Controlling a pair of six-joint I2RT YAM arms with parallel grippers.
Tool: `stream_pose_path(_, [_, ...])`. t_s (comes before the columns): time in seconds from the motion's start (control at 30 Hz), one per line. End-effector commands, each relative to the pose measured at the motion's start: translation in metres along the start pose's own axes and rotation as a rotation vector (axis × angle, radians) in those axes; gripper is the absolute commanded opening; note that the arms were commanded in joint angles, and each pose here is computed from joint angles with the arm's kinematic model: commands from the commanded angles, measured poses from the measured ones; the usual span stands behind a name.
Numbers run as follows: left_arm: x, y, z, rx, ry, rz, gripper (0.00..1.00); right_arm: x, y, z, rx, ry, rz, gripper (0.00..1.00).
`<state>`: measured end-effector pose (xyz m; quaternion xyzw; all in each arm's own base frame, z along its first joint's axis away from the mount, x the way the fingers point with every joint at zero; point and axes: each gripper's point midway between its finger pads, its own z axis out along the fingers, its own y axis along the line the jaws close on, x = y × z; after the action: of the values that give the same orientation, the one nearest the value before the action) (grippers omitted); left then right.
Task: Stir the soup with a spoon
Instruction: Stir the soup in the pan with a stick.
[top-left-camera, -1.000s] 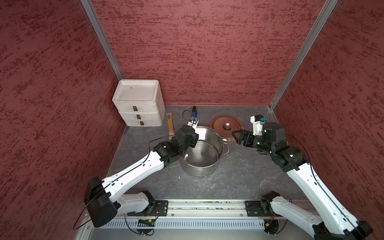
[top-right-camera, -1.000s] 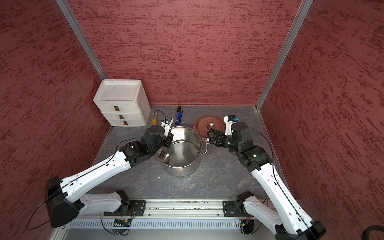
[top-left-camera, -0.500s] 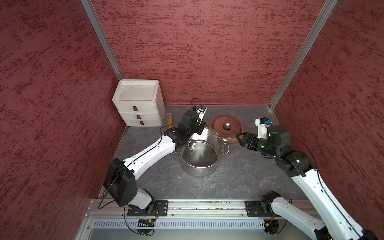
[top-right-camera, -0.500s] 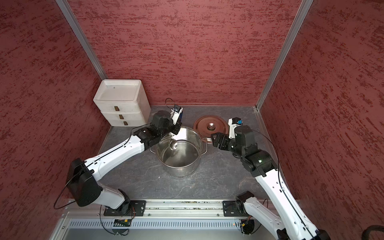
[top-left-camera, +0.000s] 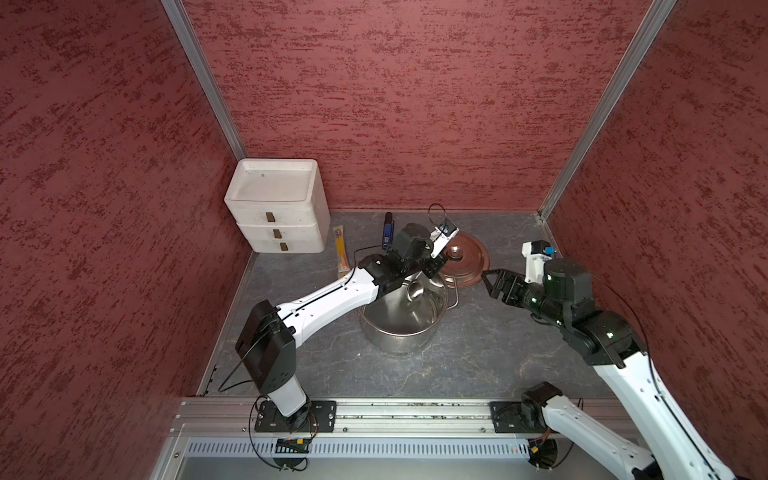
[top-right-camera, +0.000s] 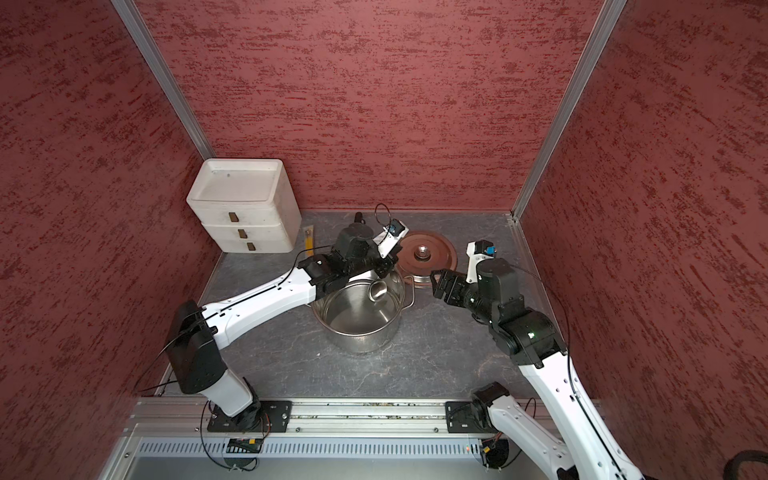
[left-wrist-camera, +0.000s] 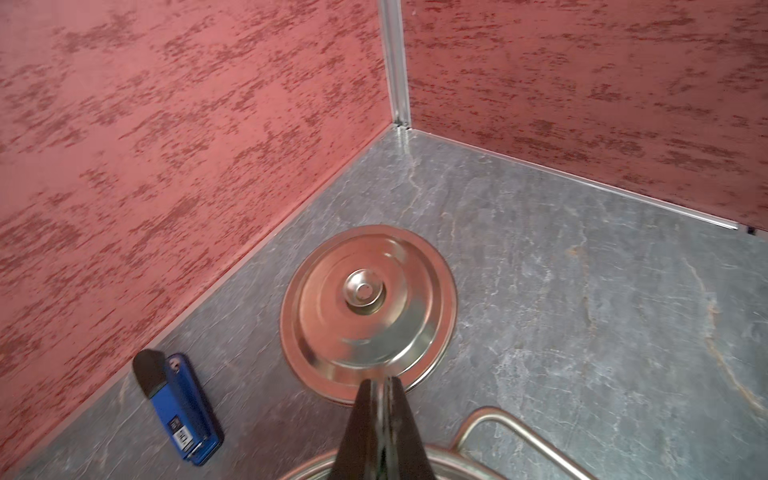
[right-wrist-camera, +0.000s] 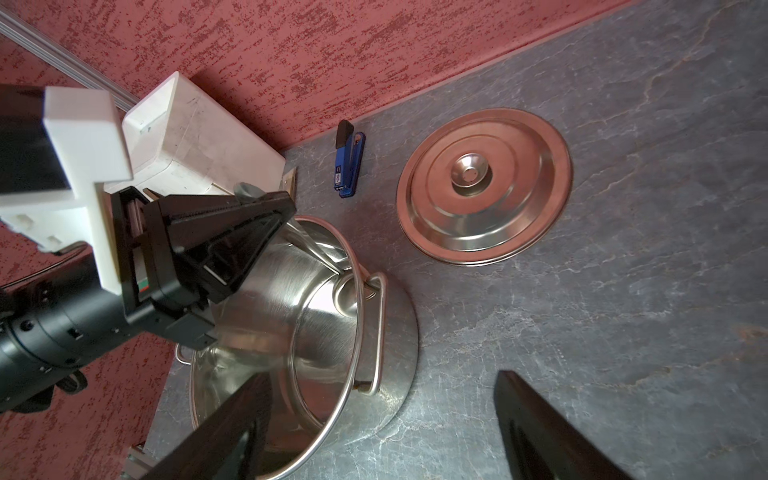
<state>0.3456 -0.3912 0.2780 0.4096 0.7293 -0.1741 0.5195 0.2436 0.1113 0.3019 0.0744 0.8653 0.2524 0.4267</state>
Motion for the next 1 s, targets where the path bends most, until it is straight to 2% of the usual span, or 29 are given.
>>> stream_pose_path(0.0, [-0.017, -0.024, -0.001, 0.061, -0.042, 0.046, 0.00, -0.010, 0.001, -0.010, 0.010, -0.043, 0.019, 0.88])
stream_pose_path(0.23, [-0.016, -0.081, -0.030, 0.187, -0.051, 0.085, 0.00, -0.007, 0.000, -0.009, 0.004, -0.039, 0.030, 0.87])
stream_pose_path(0.4, [-0.002, -0.101, -0.060, 0.218, -0.036, 0.087, 0.00, -0.005, 0.001, -0.003, -0.002, -0.026, 0.028, 0.87])
stream_pose_path(0.63, [0.037, -0.087, -0.087, 0.133, 0.028, 0.017, 0.00, -0.003, 0.003, 0.006, -0.017, -0.009, 0.034, 0.87])
stream_pose_path(0.97, [0.082, -0.027, -0.132, -0.053, 0.087, -0.122, 0.00, -0.004, 0.006, 0.011, -0.023, 0.003, 0.032, 0.86])
